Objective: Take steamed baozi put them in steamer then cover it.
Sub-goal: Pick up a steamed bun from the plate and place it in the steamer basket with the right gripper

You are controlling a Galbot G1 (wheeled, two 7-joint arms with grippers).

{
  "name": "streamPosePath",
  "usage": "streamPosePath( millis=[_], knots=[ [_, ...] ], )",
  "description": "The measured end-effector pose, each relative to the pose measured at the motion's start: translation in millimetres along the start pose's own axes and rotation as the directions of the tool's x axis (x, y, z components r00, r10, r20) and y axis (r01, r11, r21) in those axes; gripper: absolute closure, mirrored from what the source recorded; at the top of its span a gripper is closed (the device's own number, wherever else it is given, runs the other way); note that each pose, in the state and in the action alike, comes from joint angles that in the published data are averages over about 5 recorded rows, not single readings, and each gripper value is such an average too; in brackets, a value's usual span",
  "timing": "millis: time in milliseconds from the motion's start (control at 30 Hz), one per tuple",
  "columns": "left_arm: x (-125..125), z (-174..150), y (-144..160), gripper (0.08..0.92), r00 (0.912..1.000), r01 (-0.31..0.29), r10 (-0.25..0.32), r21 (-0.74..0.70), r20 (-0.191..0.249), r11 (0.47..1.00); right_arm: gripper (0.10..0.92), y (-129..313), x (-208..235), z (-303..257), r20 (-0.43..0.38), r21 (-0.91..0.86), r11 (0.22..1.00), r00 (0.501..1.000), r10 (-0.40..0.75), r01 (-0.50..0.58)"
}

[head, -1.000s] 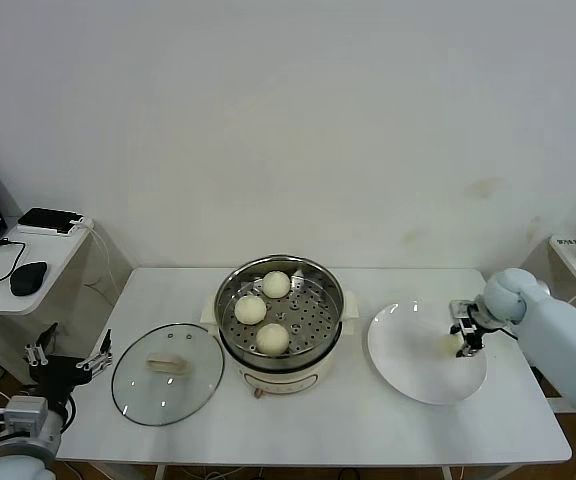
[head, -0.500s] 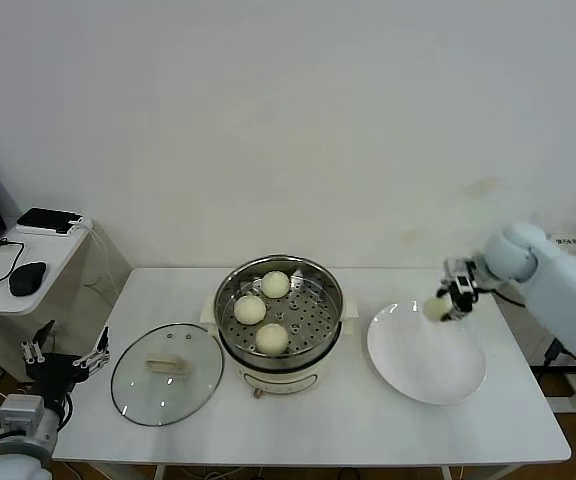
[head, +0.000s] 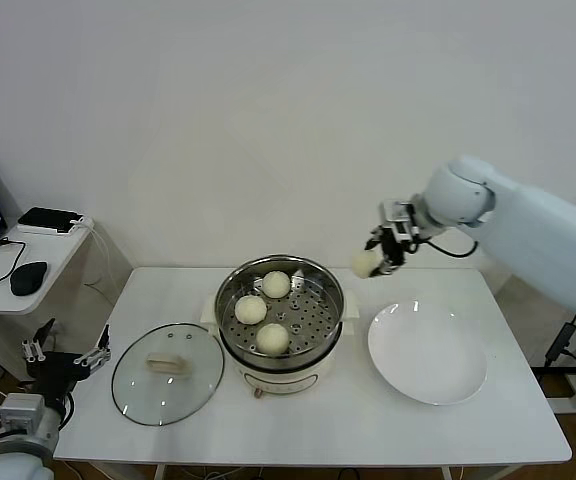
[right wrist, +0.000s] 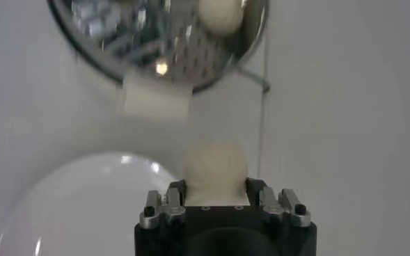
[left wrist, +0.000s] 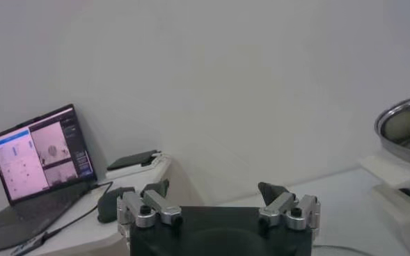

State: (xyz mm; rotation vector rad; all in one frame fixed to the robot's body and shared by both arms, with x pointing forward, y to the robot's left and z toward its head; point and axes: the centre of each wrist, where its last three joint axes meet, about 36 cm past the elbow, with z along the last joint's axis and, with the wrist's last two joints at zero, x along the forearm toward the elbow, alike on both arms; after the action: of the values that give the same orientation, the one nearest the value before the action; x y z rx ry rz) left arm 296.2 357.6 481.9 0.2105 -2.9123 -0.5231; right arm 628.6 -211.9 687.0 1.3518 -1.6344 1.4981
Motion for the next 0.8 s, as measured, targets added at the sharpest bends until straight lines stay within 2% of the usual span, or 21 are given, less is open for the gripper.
streamPosePath(
  millis=[300,800],
  knots=[
    [2.7,-5.5,2.5,0.177,0.9998,0.011,-0.011,-0.004,0.016,1.0,0.471,4.8,-33.5,-50.1,0.049,-0.036,0.998,0.997,-0.052,0.054],
    [3.5,-4.9,6.3,0.177,0.9996,0.022,-0.022,-0.007,0.015,1.0,0.467,20.9,-103.5,-76.2,-0.011,-0.048,0.992,0.993,-0.115,0.115]
  ],
)
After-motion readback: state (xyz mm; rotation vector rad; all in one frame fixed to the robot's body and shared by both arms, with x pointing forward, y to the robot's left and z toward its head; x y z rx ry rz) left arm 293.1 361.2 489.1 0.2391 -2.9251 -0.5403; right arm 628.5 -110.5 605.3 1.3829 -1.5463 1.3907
